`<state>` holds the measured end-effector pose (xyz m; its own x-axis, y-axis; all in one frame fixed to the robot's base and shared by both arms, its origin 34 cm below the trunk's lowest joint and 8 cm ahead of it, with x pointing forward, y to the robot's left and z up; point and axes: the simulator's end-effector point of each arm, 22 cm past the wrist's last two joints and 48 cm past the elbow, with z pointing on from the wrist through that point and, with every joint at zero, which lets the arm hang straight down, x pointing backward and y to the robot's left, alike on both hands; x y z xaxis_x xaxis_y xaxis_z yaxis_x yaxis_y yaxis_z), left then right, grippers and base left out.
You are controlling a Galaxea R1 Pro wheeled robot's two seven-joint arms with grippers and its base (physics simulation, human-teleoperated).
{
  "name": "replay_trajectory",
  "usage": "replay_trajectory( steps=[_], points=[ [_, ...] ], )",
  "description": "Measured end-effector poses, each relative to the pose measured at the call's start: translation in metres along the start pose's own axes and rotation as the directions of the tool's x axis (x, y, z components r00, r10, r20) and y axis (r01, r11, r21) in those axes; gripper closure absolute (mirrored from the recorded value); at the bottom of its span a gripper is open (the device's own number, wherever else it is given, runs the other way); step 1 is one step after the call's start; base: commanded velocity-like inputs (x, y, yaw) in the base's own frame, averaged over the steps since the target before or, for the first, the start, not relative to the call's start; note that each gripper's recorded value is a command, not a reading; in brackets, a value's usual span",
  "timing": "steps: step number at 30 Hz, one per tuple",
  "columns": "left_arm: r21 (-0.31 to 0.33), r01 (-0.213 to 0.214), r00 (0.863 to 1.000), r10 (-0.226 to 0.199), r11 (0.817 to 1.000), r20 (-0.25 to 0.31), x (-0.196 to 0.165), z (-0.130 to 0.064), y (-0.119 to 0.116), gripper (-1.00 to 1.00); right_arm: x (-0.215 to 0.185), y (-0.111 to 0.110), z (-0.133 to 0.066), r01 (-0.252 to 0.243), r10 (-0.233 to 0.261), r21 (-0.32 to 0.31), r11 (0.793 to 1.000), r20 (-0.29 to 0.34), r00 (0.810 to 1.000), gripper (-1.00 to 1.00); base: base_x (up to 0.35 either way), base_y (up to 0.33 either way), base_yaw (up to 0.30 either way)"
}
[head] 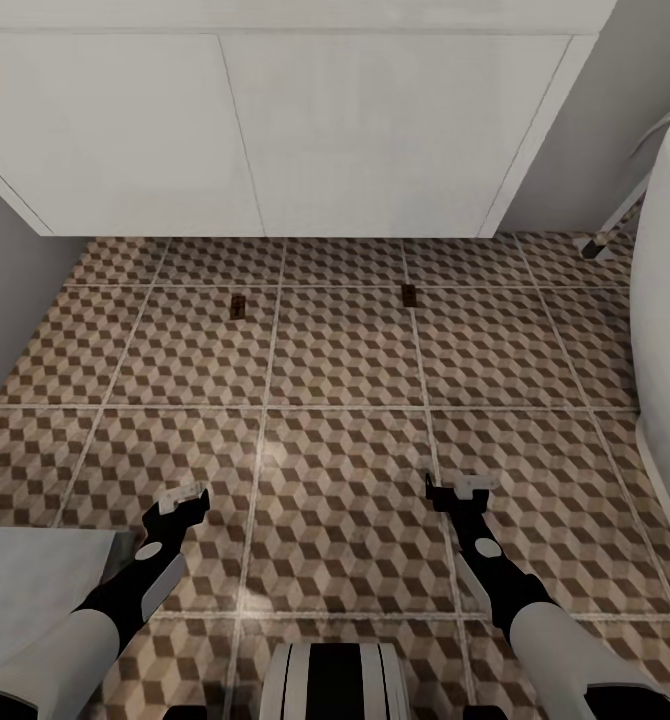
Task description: Take the four mousetraps from the cabinet in the bathroom and place them on the bathroom floor. Make sure all four end up on the same floor surface, and ensure that at least two of them are either under or directly next to the same bathroom sink.
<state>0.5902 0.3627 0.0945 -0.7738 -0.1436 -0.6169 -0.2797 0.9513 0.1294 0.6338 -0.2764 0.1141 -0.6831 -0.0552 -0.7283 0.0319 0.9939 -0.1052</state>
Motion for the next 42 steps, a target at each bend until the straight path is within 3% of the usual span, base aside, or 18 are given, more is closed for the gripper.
replay_trajectory(
  steps=[8,42],
  points=[
    [-0.004,0.004,1.0,-0.004,1.0,0.0,-0.001,0.0,0.002,-1.0,0.0,0.0,0.0,0.0,0.0,0.0,1.0,0.0,1.0,-1.0,0.0,0.0,0.0],
    [0.024,0.037,0.991,-0.039,0.999,0.127,-0.085,-0.032,-0.005,-1.0,-0.093,-0.007,-0.022,-0.013,0.012,0.006,1.0,0.139,0.99,-1.0,0.0,0.0,0.0]
  ],
)
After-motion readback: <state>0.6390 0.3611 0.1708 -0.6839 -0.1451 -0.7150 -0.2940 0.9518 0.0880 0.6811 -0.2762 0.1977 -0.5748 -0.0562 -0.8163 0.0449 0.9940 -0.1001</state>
